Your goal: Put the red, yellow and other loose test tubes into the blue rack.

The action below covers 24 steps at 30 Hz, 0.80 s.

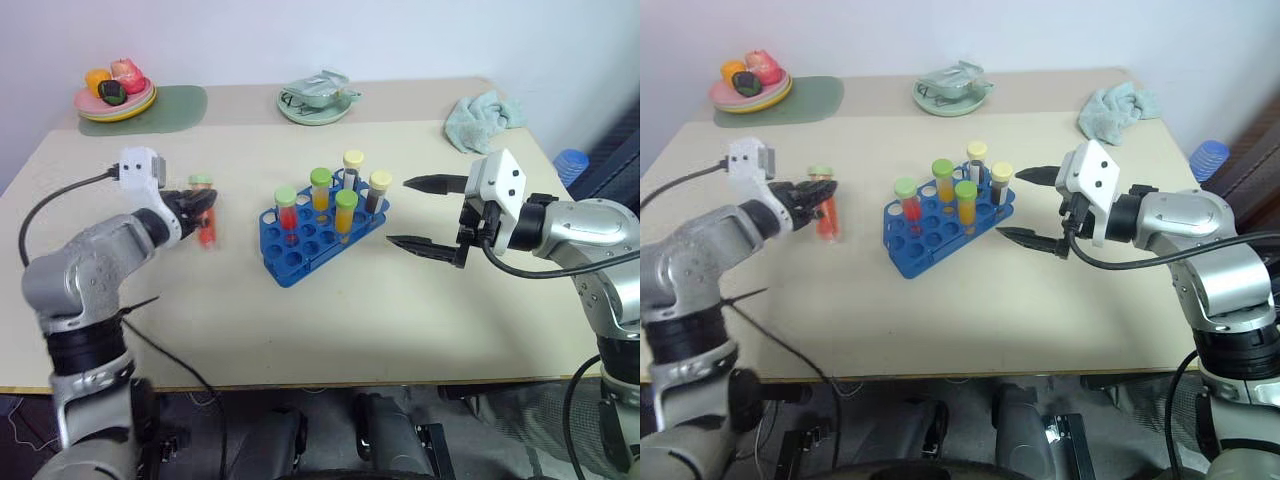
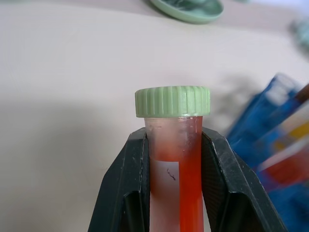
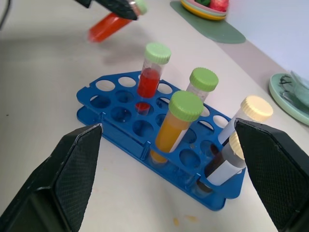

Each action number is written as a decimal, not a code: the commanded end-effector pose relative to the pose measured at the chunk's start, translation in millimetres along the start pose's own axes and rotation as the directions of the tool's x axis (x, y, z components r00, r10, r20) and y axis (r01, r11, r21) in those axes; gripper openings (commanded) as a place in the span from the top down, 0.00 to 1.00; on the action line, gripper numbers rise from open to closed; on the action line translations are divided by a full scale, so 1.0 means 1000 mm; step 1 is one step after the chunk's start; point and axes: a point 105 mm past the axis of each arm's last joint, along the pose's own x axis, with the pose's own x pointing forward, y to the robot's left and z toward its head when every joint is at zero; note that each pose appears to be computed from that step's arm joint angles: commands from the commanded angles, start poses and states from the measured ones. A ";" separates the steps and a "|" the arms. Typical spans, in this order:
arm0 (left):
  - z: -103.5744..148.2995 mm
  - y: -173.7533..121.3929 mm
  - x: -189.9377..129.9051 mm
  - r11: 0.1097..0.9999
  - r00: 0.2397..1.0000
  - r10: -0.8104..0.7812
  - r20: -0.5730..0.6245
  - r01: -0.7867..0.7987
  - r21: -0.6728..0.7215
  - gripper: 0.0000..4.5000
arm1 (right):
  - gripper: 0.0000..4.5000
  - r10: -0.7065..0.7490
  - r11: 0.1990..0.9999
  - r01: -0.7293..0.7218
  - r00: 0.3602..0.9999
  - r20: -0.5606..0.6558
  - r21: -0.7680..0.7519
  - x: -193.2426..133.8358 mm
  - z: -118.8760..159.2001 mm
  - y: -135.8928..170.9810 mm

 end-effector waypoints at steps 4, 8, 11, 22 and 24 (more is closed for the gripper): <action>0.022 -0.035 -0.025 0.942 0.932 -0.278 0.232 0.218 0.254 0.83 | 0.00 -0.029 0.999 0.030 0.999 0.039 -0.041 -0.001 0.010 -0.001; 0.021 -0.043 -0.039 0.882 0.865 -0.399 0.304 0.272 0.385 0.83 | 0.00 -0.038 0.999 0.039 0.998 0.045 -0.029 0.001 0.010 0.001; 0.019 -0.047 -0.038 0.871 0.834 -0.444 0.329 0.316 0.375 0.83 | 0.00 -0.049 0.998 0.050 0.998 0.046 -0.026 0.000 0.009 0.003; 0.027 -0.079 -0.013 0.838 0.702 -0.545 0.459 0.445 0.314 0.83 | 0.00 -0.129 0.991 0.130 0.991 0.019 -0.023 -0.012 0.008 0.009; 0.026 -0.087 -0.009 0.816 0.677 -0.578 0.455 0.482 0.320 0.83 | 0.00 -0.144 0.989 0.145 0.989 0.016 -0.023 -0.014 0.010 0.011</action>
